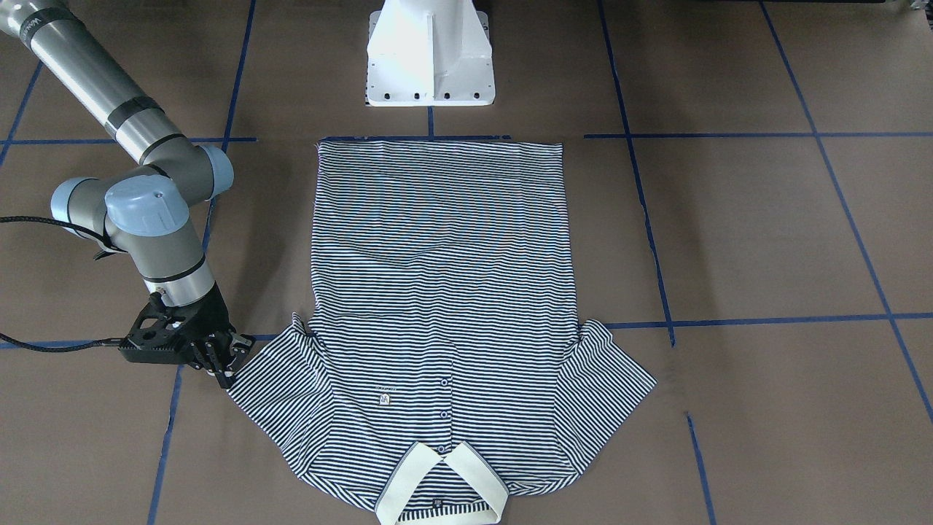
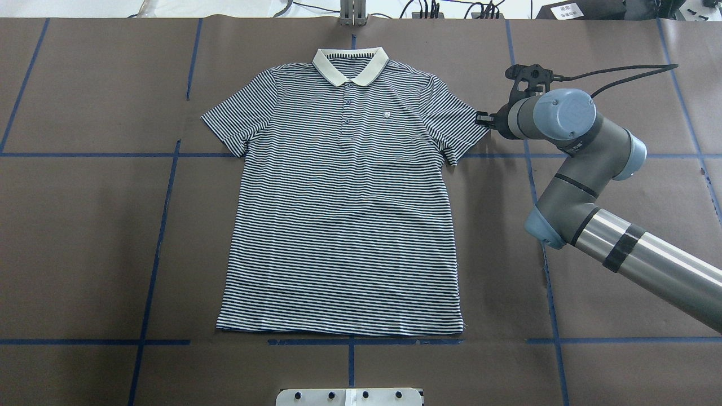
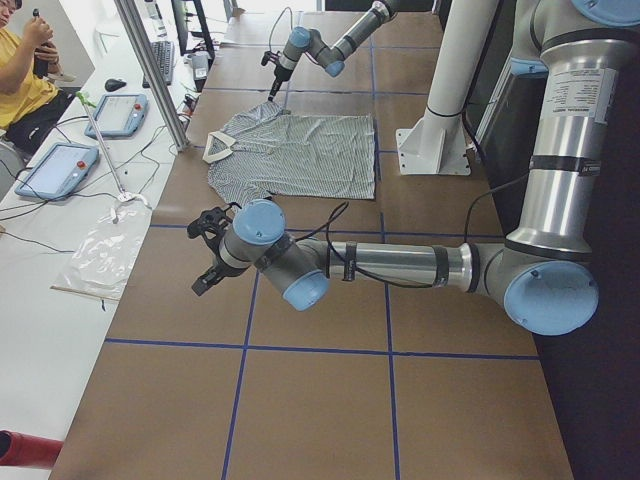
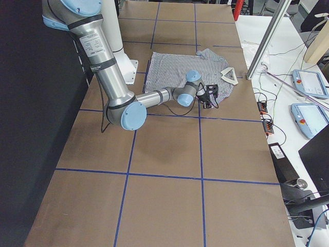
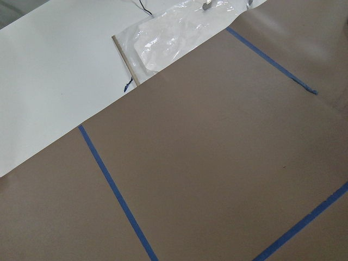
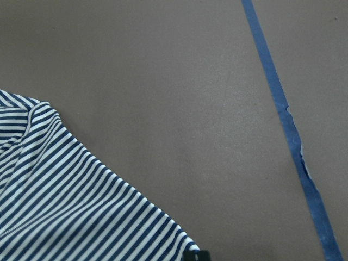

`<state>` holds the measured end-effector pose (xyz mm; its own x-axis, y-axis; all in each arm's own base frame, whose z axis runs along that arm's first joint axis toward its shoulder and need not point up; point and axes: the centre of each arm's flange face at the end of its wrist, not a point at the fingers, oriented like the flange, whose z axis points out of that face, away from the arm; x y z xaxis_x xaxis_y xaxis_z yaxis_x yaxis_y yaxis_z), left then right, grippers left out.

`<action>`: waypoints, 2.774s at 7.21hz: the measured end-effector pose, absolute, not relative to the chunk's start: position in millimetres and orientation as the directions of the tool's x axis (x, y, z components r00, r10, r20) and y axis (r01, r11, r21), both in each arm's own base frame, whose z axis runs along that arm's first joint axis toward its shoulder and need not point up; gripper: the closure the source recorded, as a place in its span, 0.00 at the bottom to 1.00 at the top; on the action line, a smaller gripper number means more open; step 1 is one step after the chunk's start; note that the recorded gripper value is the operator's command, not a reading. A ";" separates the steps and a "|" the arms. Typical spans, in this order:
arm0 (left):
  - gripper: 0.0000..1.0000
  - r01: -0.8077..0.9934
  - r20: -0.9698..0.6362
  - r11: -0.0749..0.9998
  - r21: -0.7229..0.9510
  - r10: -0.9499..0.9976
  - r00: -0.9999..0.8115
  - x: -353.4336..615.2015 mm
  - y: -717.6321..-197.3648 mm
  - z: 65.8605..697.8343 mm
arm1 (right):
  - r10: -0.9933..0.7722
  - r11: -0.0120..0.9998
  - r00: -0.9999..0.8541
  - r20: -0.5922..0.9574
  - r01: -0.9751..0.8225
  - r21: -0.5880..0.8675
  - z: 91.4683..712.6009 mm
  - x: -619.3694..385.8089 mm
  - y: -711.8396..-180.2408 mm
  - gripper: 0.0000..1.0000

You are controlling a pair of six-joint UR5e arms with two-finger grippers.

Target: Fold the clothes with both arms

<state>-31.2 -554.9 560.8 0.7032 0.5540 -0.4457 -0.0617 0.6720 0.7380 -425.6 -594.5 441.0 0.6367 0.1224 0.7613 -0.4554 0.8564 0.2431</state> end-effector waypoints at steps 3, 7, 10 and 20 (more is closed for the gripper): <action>0.00 -0.063 -0.446 0.673 0.737 0.554 0.703 -30.5 -554.8 561.4 | 0.207 0.849 0.682 0.701 -0.482 0.218 363.4 -438.7 -612.0 1.00; 0.00 -0.062 -0.446 0.673 0.737 0.554 0.703 -30.6 -554.8 561.2 | 0.413 0.760 0.639 0.649 -0.634 0.141 224.7 -539.9 -617.8 1.00; 0.00 -0.062 -0.447 0.674 0.736 0.553 0.703 -31.1 -553.9 562.9 | 0.437 0.737 0.636 0.635 -0.658 0.152 200.2 -570.4 -626.5 1.00; 0.32 0.005 -0.568 0.711 0.703 0.556 0.607 98.4 -622.6 497.8 | 0.164 0.911 0.750 0.641 -0.364 0.194 196.7 -482.5 -655.1 0.00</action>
